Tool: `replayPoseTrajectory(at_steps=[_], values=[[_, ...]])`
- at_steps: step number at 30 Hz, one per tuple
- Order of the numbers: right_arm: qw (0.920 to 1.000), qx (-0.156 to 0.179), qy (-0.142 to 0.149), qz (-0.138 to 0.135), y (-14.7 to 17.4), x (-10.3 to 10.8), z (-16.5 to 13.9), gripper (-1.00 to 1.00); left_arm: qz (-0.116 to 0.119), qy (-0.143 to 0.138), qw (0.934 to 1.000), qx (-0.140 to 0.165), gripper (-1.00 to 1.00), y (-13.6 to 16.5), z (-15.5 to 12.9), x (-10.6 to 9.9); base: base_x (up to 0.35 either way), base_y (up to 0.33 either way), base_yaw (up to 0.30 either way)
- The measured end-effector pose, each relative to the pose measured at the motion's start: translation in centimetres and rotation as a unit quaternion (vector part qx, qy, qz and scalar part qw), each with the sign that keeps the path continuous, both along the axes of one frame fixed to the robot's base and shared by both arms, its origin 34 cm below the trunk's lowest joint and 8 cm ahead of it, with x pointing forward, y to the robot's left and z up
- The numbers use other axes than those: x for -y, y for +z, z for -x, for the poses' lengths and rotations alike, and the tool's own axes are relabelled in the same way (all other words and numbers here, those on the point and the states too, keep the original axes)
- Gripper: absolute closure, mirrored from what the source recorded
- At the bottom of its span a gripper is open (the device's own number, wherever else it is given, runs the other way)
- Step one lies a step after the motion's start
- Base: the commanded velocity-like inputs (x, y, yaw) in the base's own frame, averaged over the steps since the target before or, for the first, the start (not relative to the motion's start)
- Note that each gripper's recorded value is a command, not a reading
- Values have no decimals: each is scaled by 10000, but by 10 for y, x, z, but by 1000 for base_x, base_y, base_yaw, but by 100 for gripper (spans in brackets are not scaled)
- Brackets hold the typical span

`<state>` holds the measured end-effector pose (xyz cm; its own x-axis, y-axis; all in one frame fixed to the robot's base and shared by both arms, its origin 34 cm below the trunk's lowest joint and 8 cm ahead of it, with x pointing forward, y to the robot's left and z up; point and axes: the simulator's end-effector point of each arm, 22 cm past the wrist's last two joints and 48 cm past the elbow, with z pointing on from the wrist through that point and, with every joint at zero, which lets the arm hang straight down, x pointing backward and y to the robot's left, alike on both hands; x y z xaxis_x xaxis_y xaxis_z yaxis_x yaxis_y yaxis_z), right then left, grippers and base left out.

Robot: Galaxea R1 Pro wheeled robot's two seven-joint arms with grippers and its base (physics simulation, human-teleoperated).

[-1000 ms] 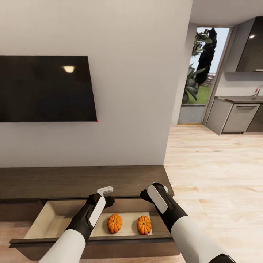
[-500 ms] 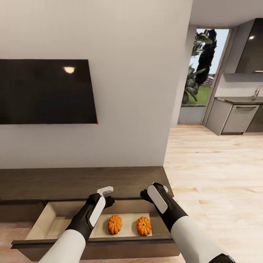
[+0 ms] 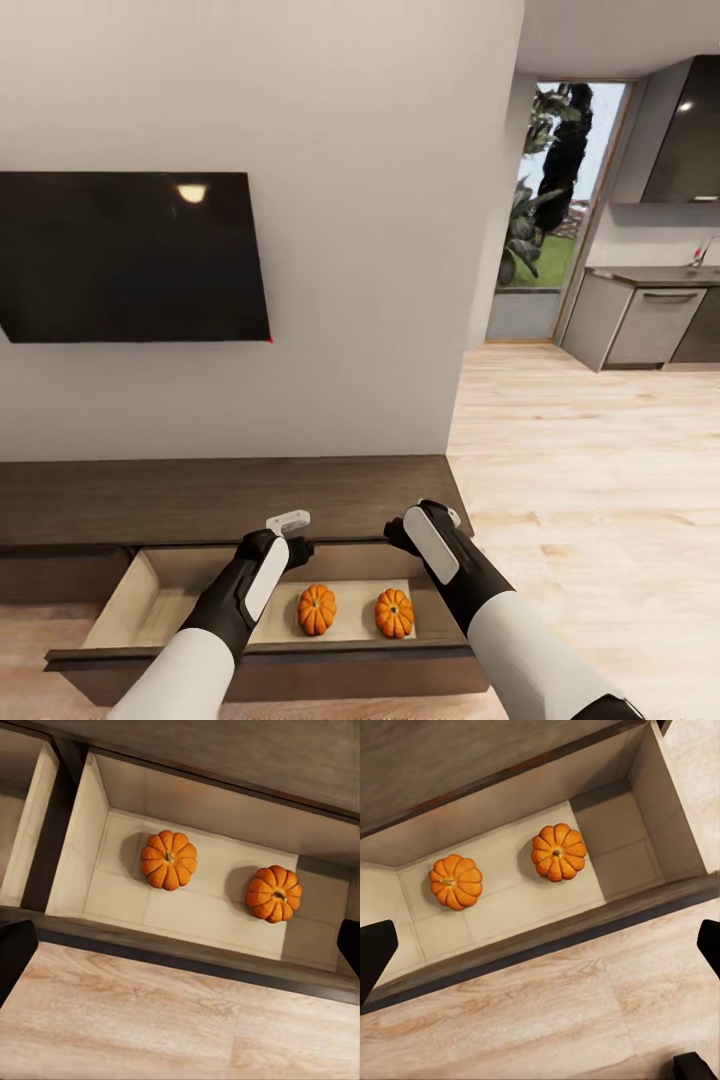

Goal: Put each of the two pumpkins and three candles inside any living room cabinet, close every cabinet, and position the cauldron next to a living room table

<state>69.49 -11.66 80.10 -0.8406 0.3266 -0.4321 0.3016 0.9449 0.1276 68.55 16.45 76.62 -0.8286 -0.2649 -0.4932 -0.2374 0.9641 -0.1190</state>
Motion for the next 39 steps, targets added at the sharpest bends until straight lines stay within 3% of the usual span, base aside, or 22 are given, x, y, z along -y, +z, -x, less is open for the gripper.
replayPoseTrajectory(at_steps=[21, 39], values=[[10000, 12, -5, -5, 27, 0, 3, -100, 5, -5, 10000, -5, -100, 26, 4, 0, -2, 0, 0], [10000, 17, -10, -14, 36, 0, 4, -100, 31, -11, 10000, 0, -100, 34, 5, 1, -104, 22, 0]])
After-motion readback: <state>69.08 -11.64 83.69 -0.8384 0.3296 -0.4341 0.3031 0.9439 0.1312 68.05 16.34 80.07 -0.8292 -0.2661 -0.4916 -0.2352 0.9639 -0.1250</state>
